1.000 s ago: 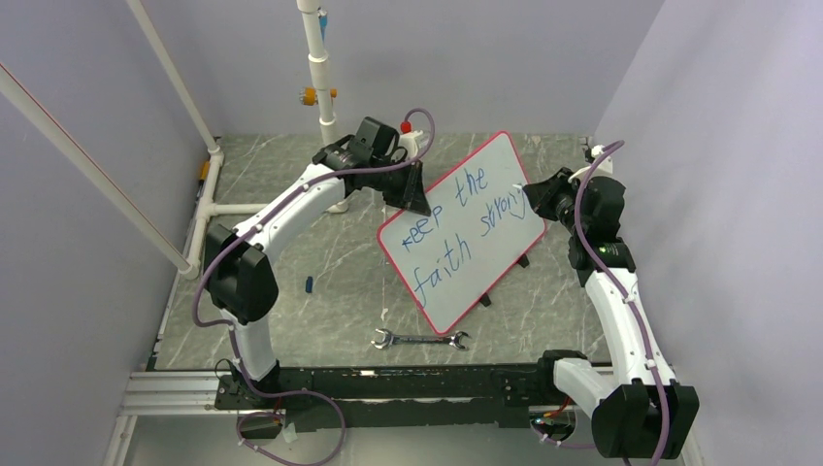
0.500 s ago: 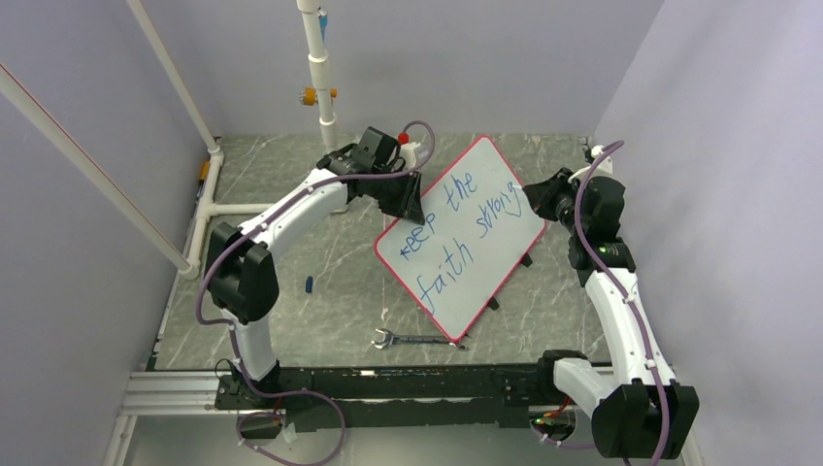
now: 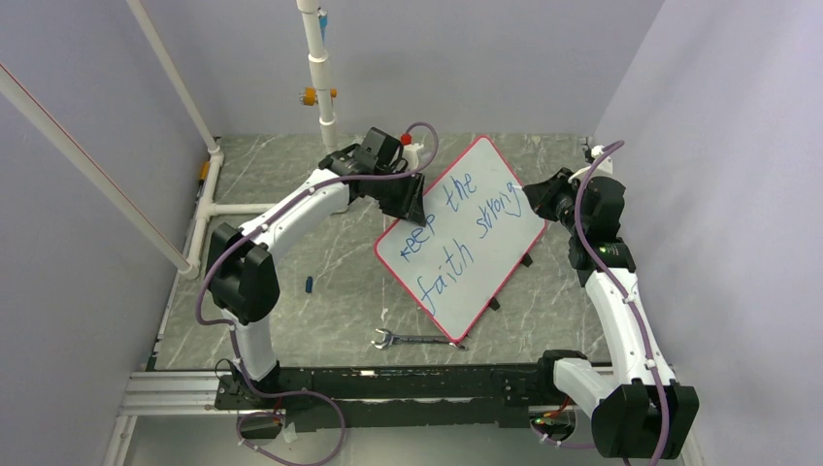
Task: Write a sentence on the whiteboard
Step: Write a sentence on the whiteboard, then close the whiteboard marker at the center of the board.
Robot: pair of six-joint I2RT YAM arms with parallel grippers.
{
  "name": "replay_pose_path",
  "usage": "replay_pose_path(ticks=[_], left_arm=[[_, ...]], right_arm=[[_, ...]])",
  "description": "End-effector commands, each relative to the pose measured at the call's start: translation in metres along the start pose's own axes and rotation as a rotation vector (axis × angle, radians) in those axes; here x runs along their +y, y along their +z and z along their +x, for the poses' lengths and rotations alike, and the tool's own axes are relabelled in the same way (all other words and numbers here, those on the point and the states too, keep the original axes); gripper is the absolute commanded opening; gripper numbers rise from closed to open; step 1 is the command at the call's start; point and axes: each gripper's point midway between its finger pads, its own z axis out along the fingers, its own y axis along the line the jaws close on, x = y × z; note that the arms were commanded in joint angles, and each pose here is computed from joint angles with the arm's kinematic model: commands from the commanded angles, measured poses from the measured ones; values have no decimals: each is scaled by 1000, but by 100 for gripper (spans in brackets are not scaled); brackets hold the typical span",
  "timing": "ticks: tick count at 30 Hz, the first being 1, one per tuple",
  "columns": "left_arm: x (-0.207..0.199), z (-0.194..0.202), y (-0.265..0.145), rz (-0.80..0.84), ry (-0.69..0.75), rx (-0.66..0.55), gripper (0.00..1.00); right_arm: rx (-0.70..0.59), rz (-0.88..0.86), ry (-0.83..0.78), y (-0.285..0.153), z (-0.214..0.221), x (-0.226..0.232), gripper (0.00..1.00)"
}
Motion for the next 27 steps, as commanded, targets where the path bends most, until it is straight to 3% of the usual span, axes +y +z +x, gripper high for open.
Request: replay_pose_path(ticks=[1, 8, 18, 27], left_arm=[[-23, -25, -16, 34, 60, -69, 40], [-29, -36, -24, 32, 77, -99, 50], [-36, -56, -37, 22, 106, -146, 55], [-29, -69, -77, -85, 142, -247, 70]], right_arm=[[-67, -48, -34, -7, -25, 16, 0], [-66, -46, -36, -8, -25, 16, 0], [-68, -48, -39, -10, -26, 17, 0], [-72, -72, -50, -16, -31, 25, 0]])
